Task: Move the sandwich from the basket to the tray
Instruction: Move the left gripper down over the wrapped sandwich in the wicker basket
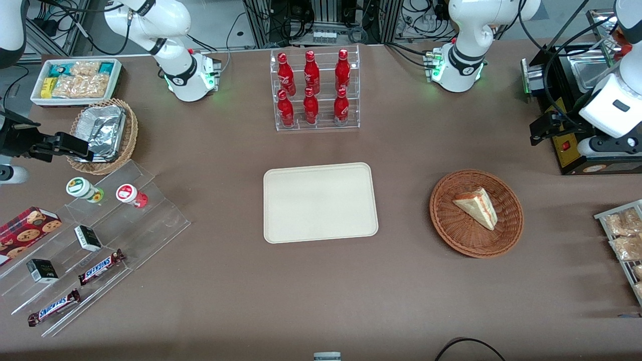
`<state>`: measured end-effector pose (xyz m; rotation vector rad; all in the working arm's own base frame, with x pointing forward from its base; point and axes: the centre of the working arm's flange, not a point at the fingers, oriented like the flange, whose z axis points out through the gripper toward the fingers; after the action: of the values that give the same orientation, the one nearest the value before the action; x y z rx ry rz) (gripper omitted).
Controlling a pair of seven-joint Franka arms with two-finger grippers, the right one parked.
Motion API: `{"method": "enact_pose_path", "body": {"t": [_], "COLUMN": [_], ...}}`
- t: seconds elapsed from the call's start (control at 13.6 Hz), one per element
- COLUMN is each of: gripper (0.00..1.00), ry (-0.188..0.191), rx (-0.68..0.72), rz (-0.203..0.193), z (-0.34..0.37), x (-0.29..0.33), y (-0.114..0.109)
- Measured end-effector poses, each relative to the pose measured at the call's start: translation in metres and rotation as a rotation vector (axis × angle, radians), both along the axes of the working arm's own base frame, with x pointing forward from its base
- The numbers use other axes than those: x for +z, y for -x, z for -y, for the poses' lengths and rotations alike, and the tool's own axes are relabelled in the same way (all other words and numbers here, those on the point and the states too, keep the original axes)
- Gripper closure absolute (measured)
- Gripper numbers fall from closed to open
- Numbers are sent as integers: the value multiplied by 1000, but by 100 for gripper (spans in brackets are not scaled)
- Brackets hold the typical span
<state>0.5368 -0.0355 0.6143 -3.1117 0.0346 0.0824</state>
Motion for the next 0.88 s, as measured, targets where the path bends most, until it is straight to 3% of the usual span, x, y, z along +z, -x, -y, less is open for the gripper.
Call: {"method": "enact_pose_path", "body": {"t": [0.44,0.66,0.88], "gripper": [0,0,0], "ry": [-7,-17,-16], "rx": [9,62,172], "rz": [7,35,78], "z": [-2,-6,-6], "x": [-25,-97,-166], "y": [-12,-31,-34]}}
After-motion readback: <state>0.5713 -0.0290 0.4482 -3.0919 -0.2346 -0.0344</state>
